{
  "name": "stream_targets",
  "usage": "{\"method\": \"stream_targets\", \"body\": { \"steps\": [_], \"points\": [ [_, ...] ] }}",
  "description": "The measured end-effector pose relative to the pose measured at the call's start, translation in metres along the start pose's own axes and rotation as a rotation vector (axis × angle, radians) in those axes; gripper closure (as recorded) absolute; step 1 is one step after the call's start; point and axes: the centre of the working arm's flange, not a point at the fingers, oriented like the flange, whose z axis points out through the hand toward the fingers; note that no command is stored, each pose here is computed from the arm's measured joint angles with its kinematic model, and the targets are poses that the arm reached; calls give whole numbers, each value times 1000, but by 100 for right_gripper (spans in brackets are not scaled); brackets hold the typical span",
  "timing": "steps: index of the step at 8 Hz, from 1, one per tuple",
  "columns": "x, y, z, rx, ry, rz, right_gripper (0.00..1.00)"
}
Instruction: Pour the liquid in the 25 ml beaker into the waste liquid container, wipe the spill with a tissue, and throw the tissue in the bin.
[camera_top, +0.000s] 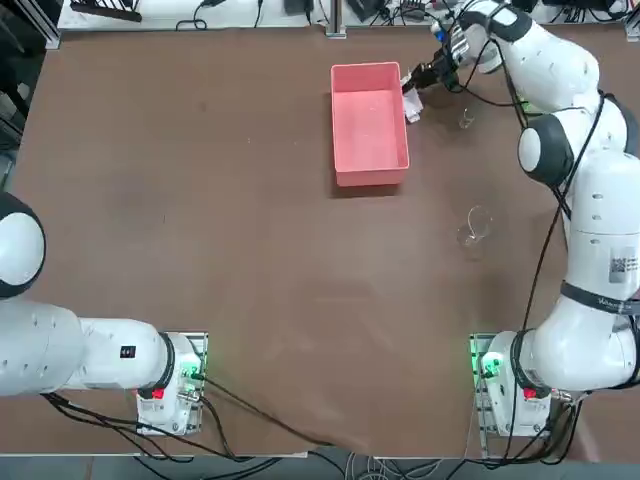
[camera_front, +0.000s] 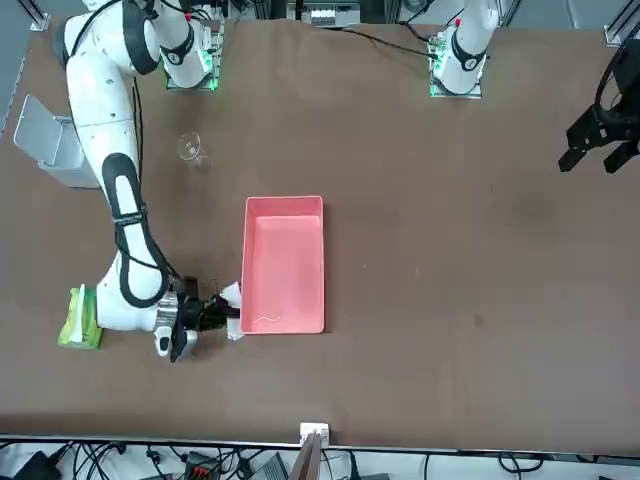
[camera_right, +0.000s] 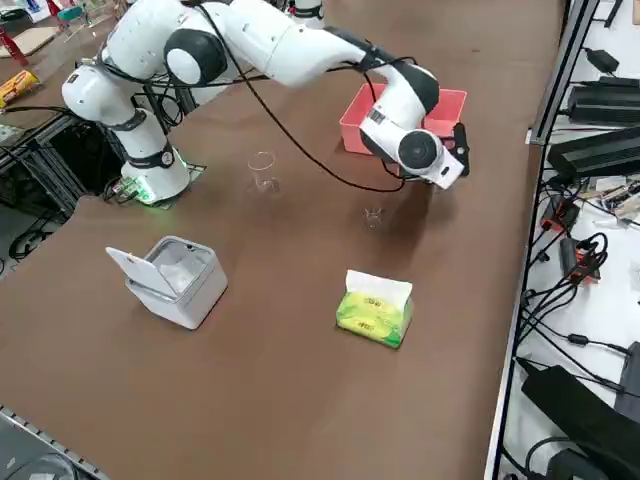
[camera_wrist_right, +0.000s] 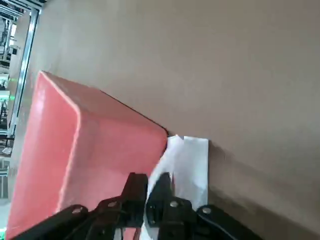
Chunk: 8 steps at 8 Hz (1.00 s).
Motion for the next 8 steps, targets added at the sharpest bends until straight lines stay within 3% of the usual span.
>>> {"method": "stream_targets", "body": {
  "steps": [3,8],
  "points": [
    [-3,4,-54,9,-44,1,95],
    [-8,-38,-153,11,-130,-29,95]
  ]
}}
